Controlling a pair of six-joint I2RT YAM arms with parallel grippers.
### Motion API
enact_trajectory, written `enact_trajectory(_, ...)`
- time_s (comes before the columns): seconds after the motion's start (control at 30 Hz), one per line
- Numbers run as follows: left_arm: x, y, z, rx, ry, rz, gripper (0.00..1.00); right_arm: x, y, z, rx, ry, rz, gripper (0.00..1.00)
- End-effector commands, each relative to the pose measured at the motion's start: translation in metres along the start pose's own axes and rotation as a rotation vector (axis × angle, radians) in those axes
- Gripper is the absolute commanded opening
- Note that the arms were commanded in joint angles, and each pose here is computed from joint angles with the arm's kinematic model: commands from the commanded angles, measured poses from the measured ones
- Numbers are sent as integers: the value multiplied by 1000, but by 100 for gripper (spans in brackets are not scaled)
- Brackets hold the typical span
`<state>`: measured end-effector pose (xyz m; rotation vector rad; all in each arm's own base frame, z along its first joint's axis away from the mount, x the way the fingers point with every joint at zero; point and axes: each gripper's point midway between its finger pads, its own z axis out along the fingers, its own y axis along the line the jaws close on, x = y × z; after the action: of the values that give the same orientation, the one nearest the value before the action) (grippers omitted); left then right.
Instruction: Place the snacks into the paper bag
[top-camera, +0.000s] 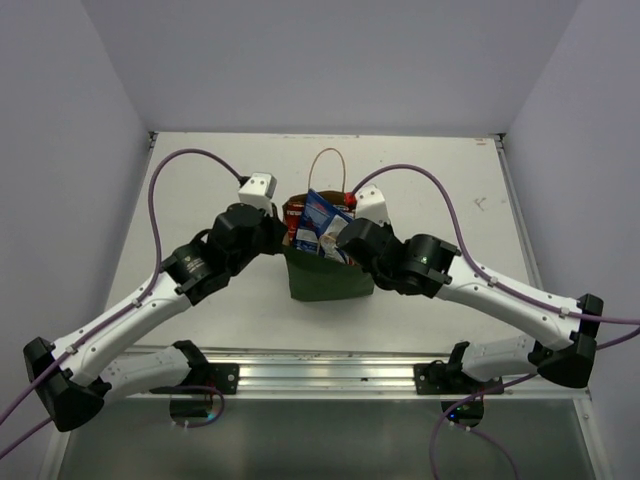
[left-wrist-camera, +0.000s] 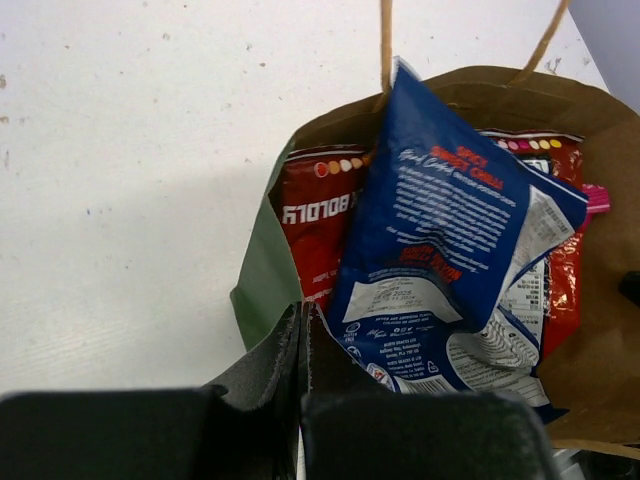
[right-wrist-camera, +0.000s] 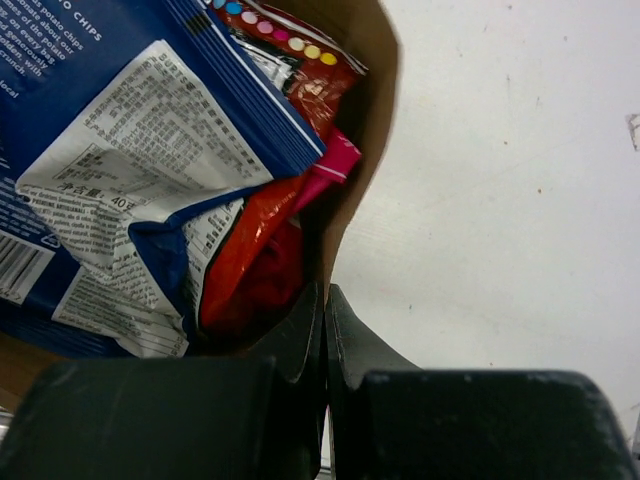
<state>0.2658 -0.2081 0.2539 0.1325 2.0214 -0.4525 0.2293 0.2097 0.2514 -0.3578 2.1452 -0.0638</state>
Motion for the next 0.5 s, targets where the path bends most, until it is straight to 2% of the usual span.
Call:
enact_trajectory(0.0,-12,5,2,-26,-81,-36,0,7,2,6,16,-20,50,0)
enact_trajectory(0.13,-15,4,2,-30,-89,-33,0,12,3,9,20,-8,40,0)
enact_trajectory(0.27,-29,-6,-2,-1,-126,-14,0,-7,-5,0,32,-61,49,0)
enact_trajectory(0.37,-55,-23,-7,52,-178,2,0,-24,-9,-6,44,-96,43,0)
enact_trajectory(0.47,-80,-43,-13,104,-230,26,18,-42,-17,-15,63,-135,46,14)
